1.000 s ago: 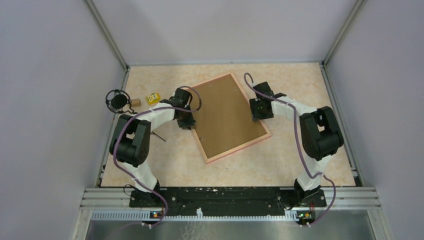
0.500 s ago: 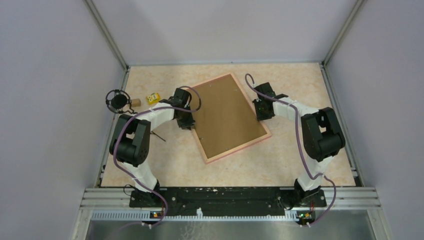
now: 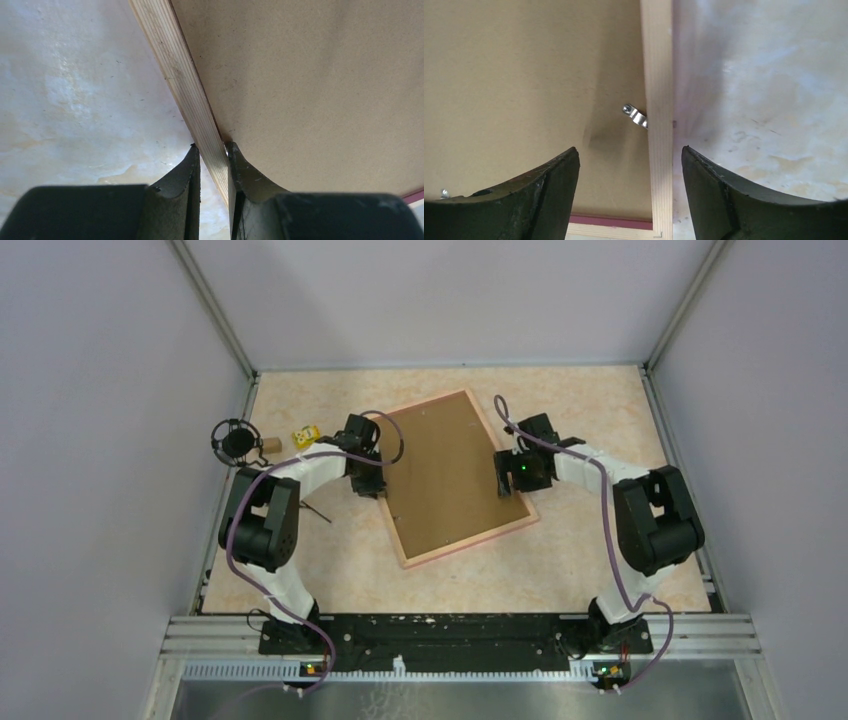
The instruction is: Put the photo into the frame
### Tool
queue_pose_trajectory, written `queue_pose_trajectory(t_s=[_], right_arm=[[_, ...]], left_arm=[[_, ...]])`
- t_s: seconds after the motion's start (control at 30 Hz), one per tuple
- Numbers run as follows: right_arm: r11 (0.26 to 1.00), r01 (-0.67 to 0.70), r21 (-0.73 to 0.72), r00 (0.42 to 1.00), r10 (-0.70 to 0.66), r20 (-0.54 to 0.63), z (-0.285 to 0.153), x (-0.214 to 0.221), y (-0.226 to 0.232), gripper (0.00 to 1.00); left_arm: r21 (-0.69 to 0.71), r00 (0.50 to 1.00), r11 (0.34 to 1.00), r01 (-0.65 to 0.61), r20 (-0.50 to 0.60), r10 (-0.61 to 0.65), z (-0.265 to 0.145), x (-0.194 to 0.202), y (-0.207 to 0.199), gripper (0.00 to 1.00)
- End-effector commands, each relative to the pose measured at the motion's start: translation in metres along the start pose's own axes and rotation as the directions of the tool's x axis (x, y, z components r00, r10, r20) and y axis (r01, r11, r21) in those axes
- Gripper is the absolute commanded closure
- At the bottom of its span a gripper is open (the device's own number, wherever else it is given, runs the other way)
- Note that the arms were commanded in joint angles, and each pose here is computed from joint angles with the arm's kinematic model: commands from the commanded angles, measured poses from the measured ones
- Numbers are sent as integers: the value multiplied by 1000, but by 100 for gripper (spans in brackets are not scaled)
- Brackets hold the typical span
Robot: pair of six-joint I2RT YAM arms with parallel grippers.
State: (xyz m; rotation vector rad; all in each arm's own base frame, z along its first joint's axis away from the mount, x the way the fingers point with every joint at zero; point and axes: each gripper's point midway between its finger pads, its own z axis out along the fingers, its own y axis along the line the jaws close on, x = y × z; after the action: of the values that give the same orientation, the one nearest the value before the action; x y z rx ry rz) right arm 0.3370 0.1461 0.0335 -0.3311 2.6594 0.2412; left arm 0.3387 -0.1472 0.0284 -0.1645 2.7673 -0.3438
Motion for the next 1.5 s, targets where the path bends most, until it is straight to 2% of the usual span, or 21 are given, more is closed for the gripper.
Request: queue_pose_trajectory(t_s=[0.0,0.2,0.4,0.5,0.6,0.87,1.23,1.47], right_arm=[[983,48,-177,997,-38,59,-8,-13,28,26],[906,166,-390,985,-167,31,-15,13,62,29],[817,297,-494,954,-238,180,-60,5,102,31],[879,281,-384,954,-213,212,-64,-9,87,28],[949,233,-213,965,-198,173,-55,-10,56,26],[986,152,63,987,-155,46,-34,-4,6,28],[981,189,36,982,-188,-26,-17,9,13,42],[981,190,25,982,-189,-22,-10,8,15,43]], left_arm=[[-36,983,984,-176,-59,174,5,11,18,87],[19,969,978,-209,-129,209,10,18,11,87],[18,950,969,-245,-195,243,5,29,17,82],[29,947,968,-248,-204,248,10,41,21,82],[39,946,968,-249,-205,251,15,46,22,83],[-64,942,953,-296,-182,280,12,29,38,84],[-49,943,955,-293,-177,280,11,29,34,85],[-45,944,956,-291,-179,278,12,29,34,85]])
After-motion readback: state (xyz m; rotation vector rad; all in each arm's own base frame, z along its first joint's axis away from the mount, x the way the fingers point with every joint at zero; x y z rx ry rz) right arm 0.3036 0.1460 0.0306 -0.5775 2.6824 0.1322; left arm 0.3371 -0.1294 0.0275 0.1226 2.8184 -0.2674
